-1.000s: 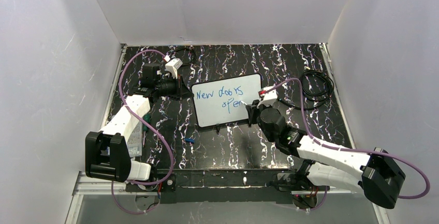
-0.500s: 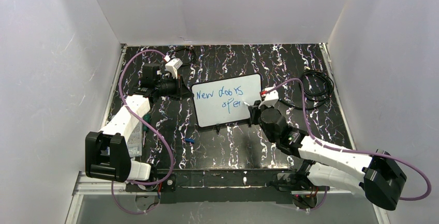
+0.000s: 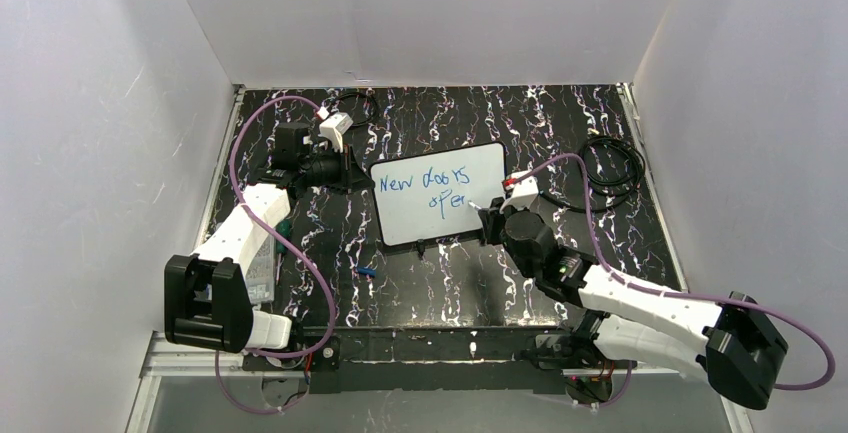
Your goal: Write a sentence on the whiteboard
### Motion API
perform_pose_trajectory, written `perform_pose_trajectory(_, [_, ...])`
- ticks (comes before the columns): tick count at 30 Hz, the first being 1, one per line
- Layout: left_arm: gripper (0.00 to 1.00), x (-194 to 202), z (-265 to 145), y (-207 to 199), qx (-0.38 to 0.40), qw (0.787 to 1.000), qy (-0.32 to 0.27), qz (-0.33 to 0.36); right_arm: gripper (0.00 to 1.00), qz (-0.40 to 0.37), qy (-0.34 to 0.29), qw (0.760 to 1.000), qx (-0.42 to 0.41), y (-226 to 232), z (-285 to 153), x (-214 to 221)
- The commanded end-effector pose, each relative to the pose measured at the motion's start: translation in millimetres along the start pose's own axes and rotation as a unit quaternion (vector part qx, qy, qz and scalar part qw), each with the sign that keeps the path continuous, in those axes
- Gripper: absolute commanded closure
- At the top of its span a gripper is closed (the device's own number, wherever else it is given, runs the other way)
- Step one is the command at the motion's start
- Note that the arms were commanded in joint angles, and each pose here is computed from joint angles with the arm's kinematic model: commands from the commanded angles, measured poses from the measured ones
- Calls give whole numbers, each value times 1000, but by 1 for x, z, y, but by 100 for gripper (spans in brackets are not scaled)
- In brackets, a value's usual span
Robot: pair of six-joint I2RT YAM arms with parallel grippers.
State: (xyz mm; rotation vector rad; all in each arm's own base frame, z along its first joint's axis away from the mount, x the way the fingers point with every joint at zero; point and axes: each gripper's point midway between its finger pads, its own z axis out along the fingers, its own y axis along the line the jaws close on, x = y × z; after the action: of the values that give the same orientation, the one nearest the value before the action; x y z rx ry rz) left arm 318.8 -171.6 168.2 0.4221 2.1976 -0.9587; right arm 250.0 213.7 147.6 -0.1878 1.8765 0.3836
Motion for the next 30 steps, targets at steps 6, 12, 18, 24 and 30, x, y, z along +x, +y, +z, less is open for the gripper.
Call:
perform_pose_trajectory(6, [100, -8, -8, -18, 22, 999, -14, 21, 99, 22, -47, 998, -28, 15, 1, -30])
perform_pose_trajectory(12, [100, -8, -8, -18, 21, 999, -14, 20, 99, 19, -56, 998, -31, 19, 5, -36])
perform_pose_trajectory(18, [100, -7, -8, -17, 21, 1000, -13, 19, 99, 15, -57, 998, -27, 19, 8, -35])
perform_pose_trajectory(24, [100, -7, -8, -17, 21, 1000, -13, 19, 99, 15, -62, 998, -4, 10, 8, -37])
perform_pose_trajectory(30, [100, -7, -8, -17, 21, 999, -13, 20, 99, 17, -70, 997, 5, 7, 8, -40])
